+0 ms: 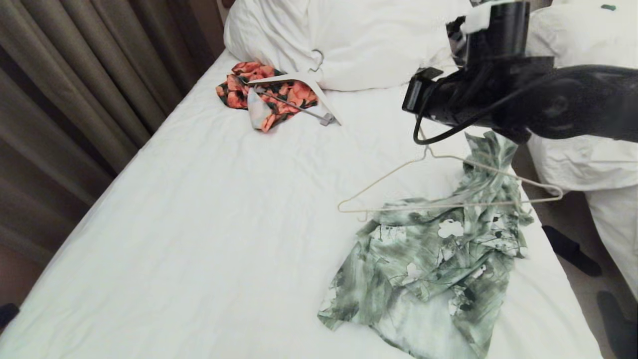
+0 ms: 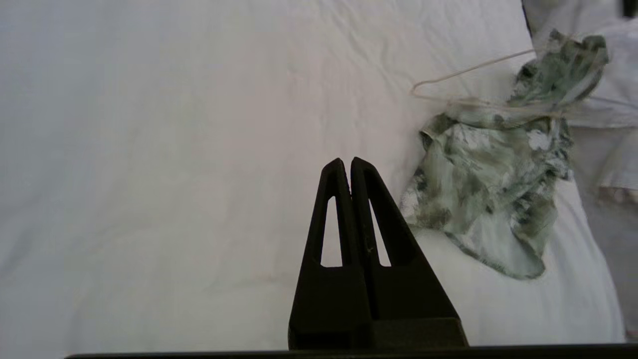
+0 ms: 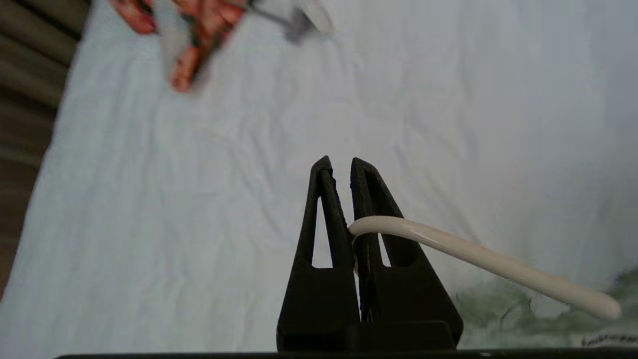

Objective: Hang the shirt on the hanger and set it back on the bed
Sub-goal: Place the hanger on the bed

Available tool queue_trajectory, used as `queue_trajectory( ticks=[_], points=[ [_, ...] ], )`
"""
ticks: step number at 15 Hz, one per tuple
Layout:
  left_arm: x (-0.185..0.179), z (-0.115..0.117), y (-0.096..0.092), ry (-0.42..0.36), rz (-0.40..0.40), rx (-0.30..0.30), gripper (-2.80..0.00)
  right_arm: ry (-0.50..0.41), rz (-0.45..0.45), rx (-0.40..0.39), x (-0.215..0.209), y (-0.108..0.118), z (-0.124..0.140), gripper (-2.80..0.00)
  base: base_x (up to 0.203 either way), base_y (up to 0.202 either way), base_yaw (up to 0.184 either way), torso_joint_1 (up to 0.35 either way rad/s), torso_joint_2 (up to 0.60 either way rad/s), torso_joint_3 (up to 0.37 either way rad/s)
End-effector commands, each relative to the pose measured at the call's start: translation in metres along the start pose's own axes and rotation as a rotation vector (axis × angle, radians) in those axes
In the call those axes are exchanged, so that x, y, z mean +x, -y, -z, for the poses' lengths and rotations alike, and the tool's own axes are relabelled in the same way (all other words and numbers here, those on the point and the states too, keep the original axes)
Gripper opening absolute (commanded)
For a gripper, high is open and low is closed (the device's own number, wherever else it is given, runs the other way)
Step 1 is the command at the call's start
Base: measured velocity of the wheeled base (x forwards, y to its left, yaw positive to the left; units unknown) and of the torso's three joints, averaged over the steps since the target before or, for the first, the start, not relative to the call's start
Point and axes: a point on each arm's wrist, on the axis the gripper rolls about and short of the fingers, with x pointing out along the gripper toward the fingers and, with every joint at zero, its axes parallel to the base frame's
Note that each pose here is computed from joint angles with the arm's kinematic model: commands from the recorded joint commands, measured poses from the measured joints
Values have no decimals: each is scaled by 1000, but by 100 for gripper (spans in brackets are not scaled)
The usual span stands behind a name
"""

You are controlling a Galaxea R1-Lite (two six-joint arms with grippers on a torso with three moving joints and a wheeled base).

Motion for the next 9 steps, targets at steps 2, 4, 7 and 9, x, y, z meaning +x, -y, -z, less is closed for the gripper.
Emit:
queue_trajectory(
  ticks=[2,4,7,9],
  points=[
    [-14,8,0,37,-15,-16,-280,-138,76,35,36,22,36,-171,0,0,0,0,0,0],
    [-13,8,1,37,-21,-20,-280,-213,125,83,43,31,50,0,0,0,0,0,0,0],
    [-16,10,2,61,-39,-29,-280,-289,163,63,34,33,53,0,0,0,0,0,0,0],
    [-25,14,3,98,-19,-24,-280,-386,212,37,6,33,45,0,0,0,0,0,0,0]
  ],
)
